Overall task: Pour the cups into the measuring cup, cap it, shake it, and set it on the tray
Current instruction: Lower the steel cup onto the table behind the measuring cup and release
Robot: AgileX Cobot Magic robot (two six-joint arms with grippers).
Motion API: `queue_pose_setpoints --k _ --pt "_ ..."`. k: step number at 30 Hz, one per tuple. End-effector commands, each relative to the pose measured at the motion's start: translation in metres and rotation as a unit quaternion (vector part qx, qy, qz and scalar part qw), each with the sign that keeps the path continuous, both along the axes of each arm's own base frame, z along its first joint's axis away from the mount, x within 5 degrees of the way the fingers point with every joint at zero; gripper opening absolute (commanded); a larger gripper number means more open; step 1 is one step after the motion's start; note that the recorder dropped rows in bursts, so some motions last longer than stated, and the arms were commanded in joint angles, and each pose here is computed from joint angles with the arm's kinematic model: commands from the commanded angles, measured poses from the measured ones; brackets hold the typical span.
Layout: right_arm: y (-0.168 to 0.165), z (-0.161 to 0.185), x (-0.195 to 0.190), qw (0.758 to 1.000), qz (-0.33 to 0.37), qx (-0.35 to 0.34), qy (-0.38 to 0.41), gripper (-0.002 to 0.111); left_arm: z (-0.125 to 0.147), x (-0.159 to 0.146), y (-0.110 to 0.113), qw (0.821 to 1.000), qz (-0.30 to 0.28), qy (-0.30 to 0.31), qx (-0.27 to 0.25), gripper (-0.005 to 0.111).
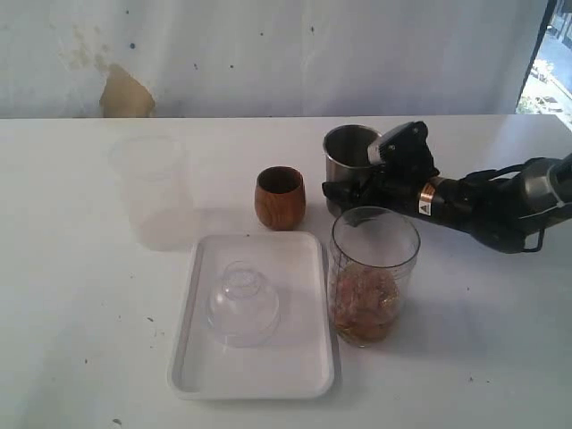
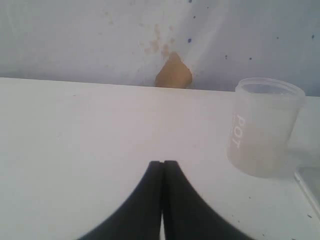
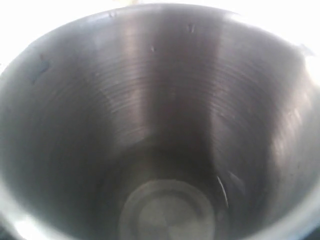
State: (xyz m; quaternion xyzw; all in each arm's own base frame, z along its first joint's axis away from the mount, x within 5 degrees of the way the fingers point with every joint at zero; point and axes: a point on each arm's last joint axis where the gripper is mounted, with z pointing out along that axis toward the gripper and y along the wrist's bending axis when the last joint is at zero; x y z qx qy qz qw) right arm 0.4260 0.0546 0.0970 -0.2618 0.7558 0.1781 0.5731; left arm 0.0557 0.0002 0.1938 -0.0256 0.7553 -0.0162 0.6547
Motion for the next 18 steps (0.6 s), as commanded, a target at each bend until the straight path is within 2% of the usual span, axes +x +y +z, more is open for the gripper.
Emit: queue_pose_setpoints --k 1,13,15,18 --pt "-0.0034 0.0012 0.0029 1.000 -0.013 -0.009 0.007 0.000 -0.0018 -0.0002 0.0000 1.000 0.000 0.002 0.001 0.000" --pt "-0.0032 0.0015 0.0028 1.000 -0.016 0.003 0.014 0.003 -0.0018 -0.0002 0.0000 1.000 0.000 0.002 0.001 0.000" --pt "-0.0022 0.0032 0.0027 1.000 -0.011 0.010 0.007 0.012 -0.0018 -0.0002 0.0000 1.000 0.000 0.002 0.001 0.000" --pt "0.0000 0.0055 0.0020 1.000 0.002 0.017 -0.004 0.038 -0.0018 -0.0002 0.0000 1.000 0.000 0.002 0.001 0.000"
